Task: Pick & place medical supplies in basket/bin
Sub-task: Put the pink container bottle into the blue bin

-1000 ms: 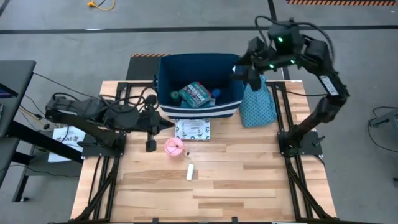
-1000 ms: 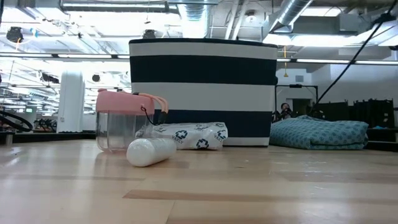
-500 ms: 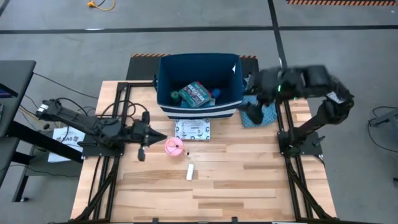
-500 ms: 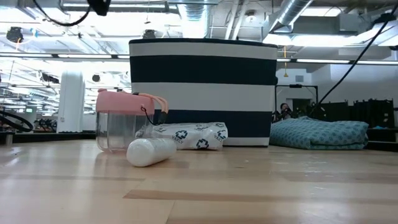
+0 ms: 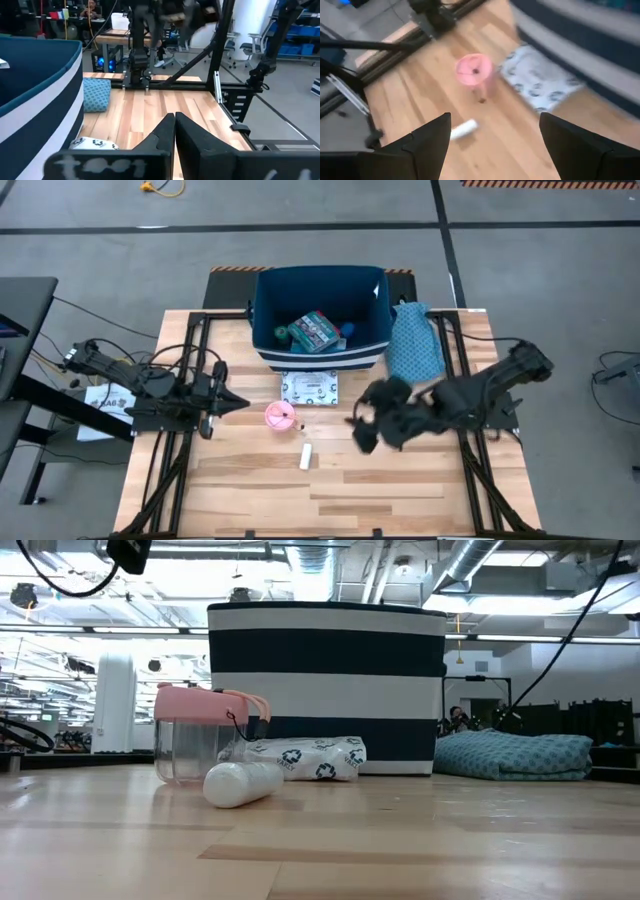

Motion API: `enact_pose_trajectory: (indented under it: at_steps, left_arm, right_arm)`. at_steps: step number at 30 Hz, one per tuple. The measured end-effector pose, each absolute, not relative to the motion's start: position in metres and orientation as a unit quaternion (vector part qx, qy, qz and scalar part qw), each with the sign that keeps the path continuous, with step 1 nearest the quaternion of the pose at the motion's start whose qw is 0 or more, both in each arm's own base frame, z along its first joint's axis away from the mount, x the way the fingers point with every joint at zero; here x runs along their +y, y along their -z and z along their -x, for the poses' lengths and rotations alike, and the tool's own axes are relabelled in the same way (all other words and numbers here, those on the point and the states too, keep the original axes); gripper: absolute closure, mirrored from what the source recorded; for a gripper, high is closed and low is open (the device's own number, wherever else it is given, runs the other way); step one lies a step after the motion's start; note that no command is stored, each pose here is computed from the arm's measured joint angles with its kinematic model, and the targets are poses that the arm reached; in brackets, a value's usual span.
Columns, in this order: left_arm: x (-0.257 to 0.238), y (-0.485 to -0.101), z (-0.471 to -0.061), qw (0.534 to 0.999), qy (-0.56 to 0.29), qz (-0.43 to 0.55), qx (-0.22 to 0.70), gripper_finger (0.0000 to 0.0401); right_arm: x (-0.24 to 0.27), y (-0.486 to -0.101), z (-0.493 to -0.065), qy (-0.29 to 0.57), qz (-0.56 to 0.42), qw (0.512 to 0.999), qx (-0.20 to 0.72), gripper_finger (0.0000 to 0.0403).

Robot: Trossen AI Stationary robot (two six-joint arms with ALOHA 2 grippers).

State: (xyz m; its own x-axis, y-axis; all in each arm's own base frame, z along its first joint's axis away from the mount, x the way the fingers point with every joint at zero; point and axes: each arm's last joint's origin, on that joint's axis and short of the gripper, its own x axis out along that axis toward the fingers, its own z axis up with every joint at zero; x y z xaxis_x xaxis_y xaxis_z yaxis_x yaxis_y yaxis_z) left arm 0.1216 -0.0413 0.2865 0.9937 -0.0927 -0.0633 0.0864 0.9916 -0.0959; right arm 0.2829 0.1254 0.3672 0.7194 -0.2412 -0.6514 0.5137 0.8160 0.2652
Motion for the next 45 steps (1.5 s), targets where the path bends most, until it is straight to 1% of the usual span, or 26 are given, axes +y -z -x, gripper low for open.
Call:
enact_pose_trajectory:
  at_steps: [2,6,8,13,17,24,30,37,41,45]
  left_arm:
    - [-0.042,-0.286,-0.121,0.997,0.051,0.045,0.039,0.0401]
    - [-0.043,-0.284,-0.121,0.995,0.077,0.043,0.047,0.0401]
    - [-0.044,-0.282,-0.122,0.994,0.083,0.04,0.056,0.0401]
    - [-0.045,-0.28,-0.122,0.992,0.101,0.039,0.068,0.0401]
    - [-0.045,-0.279,-0.122,0.991,0.102,0.041,0.074,0.0401]
    - [-0.045,-0.279,-0.122,0.991,0.101,0.042,0.077,0.0401]
    - [-0.045,-0.279,-0.122,0.991,0.101,0.042,0.078,0.0401]
    - [-0.045,-0.278,-0.122,0.991,0.1,0.041,0.079,0.0401]
    - [-0.045,-0.278,-0.122,0.991,0.1,0.041,0.079,0.0401]
    - [-0.045,-0.278,-0.122,0.991,0.1,0.041,0.079,0.0401]
  right_arm:
    - [0.135,-0.349,-0.301,0.2,-0.244,0.909,0.273,0.0106]
    - [0.145,-0.307,-0.34,0.205,-0.263,0.911,0.243,0.0106]
    - [0.147,-0.287,-0.356,0.211,-0.263,0.909,0.246,0.0106]
    - [0.145,-0.246,-0.391,0.195,-0.285,0.902,0.26,0.0106]
    - [0.146,-0.226,-0.404,0.179,-0.293,0.898,0.274,0.0106]
    - [0.146,-0.214,-0.402,0.169,-0.227,0.905,0.318,0.0107]
    - [0.143,-0.213,-0.4,0.148,-0.166,0.91,0.349,0.0107]
    - [0.132,-0.212,-0.403,0.133,-0.099,0.918,0.359,0.0107]
    - [0.123,-0.212,-0.406,0.139,-0.093,0.918,0.36,0.0107]
    - [0.115,-0.212,-0.409,0.132,-0.115,0.914,0.367,0.0107]
